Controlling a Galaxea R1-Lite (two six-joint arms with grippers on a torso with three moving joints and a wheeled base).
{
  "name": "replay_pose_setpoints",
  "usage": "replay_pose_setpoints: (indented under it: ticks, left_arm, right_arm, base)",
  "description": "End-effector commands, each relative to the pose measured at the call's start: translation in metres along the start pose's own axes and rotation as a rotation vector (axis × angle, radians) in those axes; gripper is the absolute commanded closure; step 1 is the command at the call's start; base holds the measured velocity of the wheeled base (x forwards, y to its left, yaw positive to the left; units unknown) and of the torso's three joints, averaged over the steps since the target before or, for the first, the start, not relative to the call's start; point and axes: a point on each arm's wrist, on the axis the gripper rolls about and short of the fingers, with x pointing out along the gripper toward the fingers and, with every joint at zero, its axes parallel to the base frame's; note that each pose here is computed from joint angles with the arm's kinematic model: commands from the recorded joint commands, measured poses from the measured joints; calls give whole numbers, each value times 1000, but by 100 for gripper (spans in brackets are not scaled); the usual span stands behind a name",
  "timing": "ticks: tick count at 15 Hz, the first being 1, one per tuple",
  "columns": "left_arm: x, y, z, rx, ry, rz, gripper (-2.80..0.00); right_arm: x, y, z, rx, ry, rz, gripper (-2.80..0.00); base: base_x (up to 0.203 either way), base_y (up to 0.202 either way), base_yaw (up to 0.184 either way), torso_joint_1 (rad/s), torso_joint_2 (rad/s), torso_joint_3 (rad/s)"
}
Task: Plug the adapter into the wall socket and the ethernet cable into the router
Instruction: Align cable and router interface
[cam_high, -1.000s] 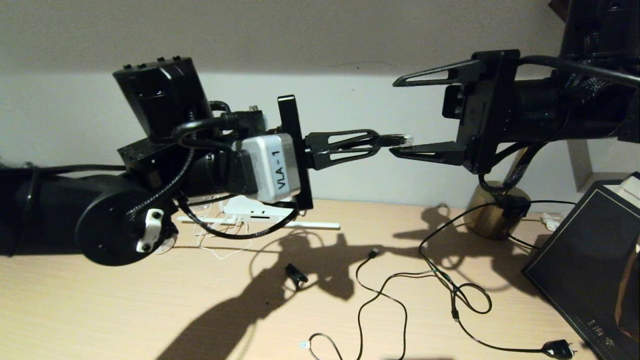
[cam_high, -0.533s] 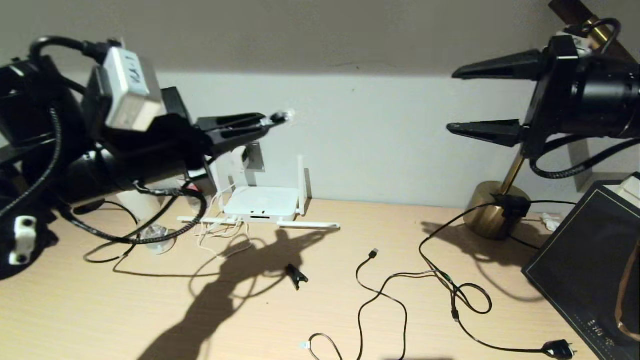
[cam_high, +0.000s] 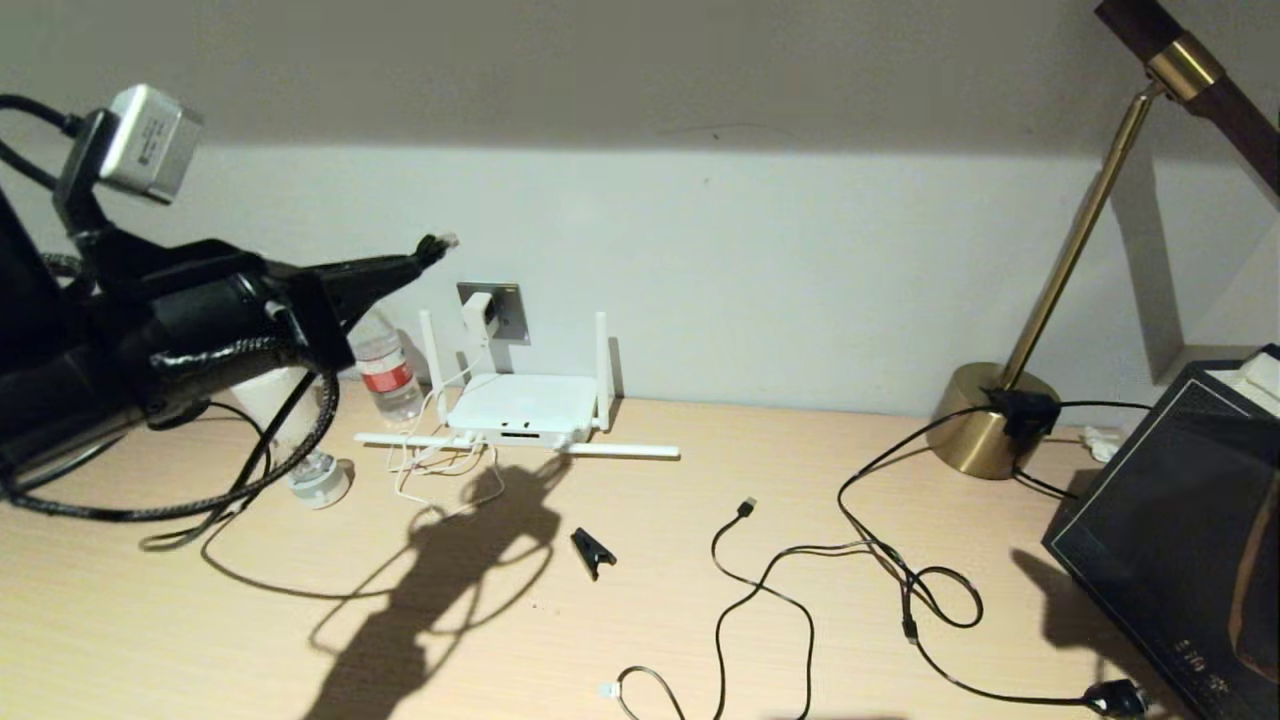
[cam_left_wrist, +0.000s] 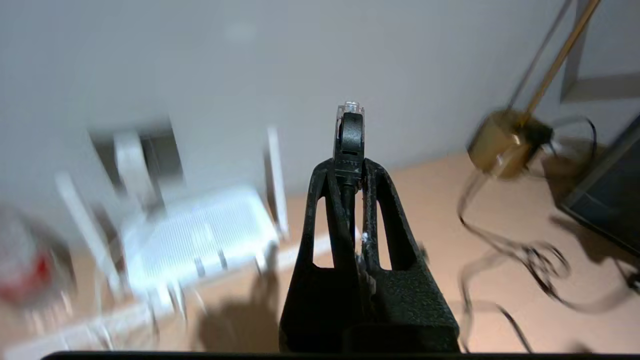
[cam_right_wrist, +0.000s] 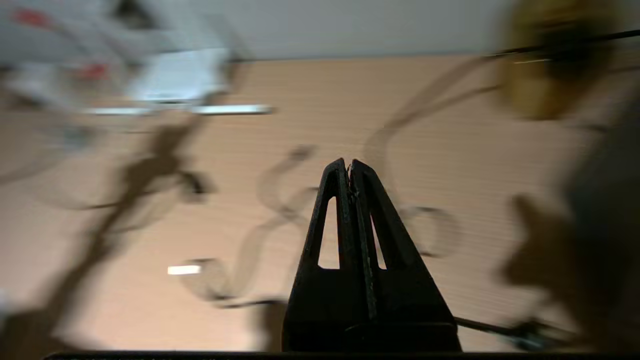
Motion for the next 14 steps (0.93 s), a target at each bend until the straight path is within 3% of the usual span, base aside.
replay_pose_setpoints:
  ticks: [1,2,4,7,8,10,13,14]
  left_arm:
    - [-27,-8,-2,-55,89,9,0]
    - [-33,-12,-4,-64,106,8,0]
    - [-40,-24,-10,-77,119,-31,0]
    - [-41,-28,-19,-202,153,-36,0]
    - [-41,-28,-24,-215,173,-34,0]
    - [-45,-28,-38,-218,215,-15,0]
    - [-47,-25,-49,-204,240,171,0]
    - [-47,-24,-52,-200,249,204,0]
  right_arm:
    - [-58,-13,-28,-97,-182,-159,0]
    - [-72,-16,-37,-109,-222,-194,0]
    - [-85,-25,-58,-120,-209,-313,0]
    - [-97,-33,-92,-156,-209,-458,0]
    - [-100,-34,-102,-156,-217,-486,0]
    - [-99,-39,-122,-163,-196,-469,0]
    - [-94,-39,-142,-186,-134,-240,0]
    - [-91,-42,-152,-211,-113,-233,0]
  base:
    - [0,0,0,0,0,0]
    - [0,0,0,0,0,0]
    - [0,0,0,0,0,0]
    - [0,0,0,0,0,0]
    - [0,0,0,0,0,0]
    - [0,0,0,0,0,0]
    - [0,0,0,0,0,0]
    - [0,0,0,0,0,0]
